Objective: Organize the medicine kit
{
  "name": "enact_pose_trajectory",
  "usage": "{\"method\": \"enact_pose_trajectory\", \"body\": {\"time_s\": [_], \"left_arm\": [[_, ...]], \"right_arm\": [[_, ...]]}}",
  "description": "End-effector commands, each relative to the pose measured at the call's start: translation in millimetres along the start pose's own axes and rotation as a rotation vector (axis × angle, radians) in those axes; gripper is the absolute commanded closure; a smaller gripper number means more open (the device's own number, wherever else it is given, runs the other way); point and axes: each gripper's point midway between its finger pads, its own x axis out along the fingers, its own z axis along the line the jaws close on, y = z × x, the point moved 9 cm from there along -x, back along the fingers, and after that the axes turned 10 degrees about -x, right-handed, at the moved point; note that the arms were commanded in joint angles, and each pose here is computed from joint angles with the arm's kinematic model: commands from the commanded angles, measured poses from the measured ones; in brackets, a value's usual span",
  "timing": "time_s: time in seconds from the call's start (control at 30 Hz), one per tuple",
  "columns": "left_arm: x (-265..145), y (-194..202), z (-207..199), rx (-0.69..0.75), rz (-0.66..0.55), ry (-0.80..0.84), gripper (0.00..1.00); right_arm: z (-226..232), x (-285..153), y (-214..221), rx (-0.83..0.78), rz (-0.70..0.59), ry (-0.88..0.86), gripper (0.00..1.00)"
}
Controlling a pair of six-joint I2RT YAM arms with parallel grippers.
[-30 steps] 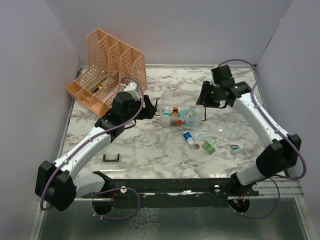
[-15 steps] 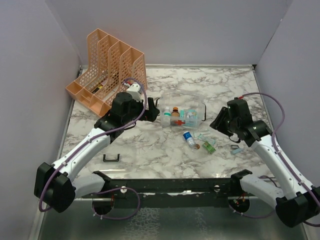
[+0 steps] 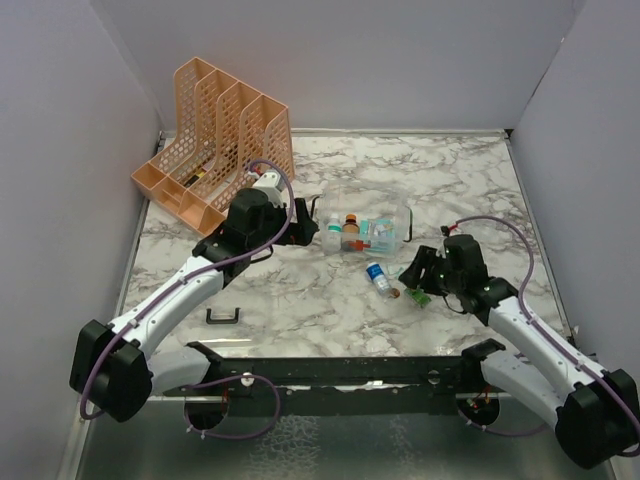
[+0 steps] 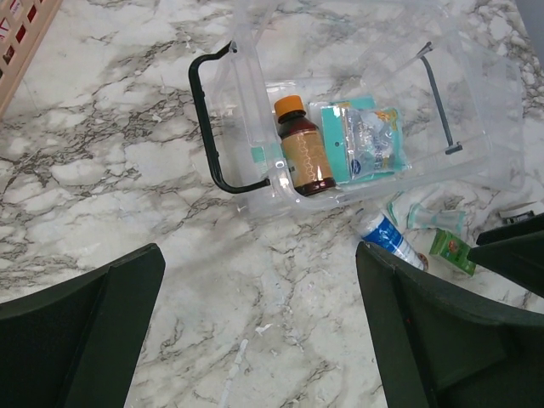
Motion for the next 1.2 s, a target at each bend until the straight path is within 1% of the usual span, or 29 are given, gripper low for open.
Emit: {"method": "enact_pose_trajectory", "body": {"time_s": [0.0,0.17,0.37,0.43,0.57,0.73,0.83,0.93,1.03,1.17], "left_arm": [[4,3,2,-0.016,0.004,-0.025,0.01],[7,6,2,-0.008,0.023,-0.011,0.01],[11,6,1,0.0,0.029,-0.019,0.01],[12,6,0,0.001,0.029,-0.018,0.01],[13,6,-2,0.0,0.025,-0.012,0.01],[15,7,-4,-0.004,0.023,-0.003,0.01],[15,5,0,0.005,-0.006,-0.054,0.01],[14,1,5,0.013,-0.03,-0.122,0.01],[15,-1,3,0.028,-0.022,-0.12,0.01],[14,0,-2,0.015,-0.023,-0.092,0.01]], "right_arm": [[21,8,-24,-0.108,-0.154,-0.214,0.4],[28,30,-20,-0.11,-0.053,-0.173,0.4],[46,45,-20,-0.138,-0.058,-0.13,0.41],[47,51,-20,-0.138,-0.05,-0.102,0.44],[50,59,-21,-0.158,-0.038,-0.065,0.52],[49,64,-21,-0.19,-0.036,-0.041,0.58],[50,65,-21,-0.21,-0.032,-0.054,0.59],[50,65,-19,-0.226,-0.027,-0.072,0.54],[49,67,-16,-0.23,-0.019,-0.071,0.52],[48,70,-11,-0.236,0.004,-0.081,0.53]]}}
